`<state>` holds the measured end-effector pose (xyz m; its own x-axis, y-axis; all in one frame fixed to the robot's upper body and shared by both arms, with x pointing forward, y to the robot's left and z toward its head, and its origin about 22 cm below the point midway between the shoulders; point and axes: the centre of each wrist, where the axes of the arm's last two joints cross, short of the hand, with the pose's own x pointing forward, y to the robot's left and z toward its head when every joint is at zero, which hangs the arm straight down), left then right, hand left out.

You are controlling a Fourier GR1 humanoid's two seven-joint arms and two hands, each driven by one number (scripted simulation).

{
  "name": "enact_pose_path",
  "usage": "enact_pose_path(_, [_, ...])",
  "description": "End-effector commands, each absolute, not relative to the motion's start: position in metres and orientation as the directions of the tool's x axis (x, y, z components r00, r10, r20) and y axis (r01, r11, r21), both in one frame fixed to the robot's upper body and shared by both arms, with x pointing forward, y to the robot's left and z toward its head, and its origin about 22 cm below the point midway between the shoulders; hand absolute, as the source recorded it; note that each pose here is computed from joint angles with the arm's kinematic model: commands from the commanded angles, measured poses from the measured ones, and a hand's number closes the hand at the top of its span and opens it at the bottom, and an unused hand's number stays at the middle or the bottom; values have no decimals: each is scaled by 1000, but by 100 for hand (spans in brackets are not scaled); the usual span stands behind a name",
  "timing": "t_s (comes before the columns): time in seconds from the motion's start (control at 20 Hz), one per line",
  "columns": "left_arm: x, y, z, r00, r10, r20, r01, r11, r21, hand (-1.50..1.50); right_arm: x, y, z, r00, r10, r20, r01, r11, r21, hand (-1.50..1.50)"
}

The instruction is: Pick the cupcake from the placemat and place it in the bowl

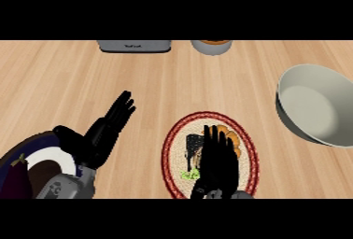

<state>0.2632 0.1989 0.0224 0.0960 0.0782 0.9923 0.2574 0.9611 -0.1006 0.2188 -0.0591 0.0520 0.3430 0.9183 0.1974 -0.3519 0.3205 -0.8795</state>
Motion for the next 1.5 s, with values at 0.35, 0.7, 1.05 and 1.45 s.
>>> enact_pose_path(0.35, [259,202,19,99,76,992,248,964,-99,0,223,-51,22,502,860,86,-351,293,-889,-150])
enact_pose_path(0.7, [268,196,17,75,79,994,248,964,-95,0,240,-57,18,515,851,105,-331,311,-891,-150])
enact_pose_path(1.05, [271,196,17,104,89,991,242,964,-112,0,246,-68,13,497,850,172,-300,354,-886,150])
enact_pose_path(1.45, [269,216,39,94,83,992,255,961,-105,0,229,-55,-5,402,905,138,-305,274,-912,150])
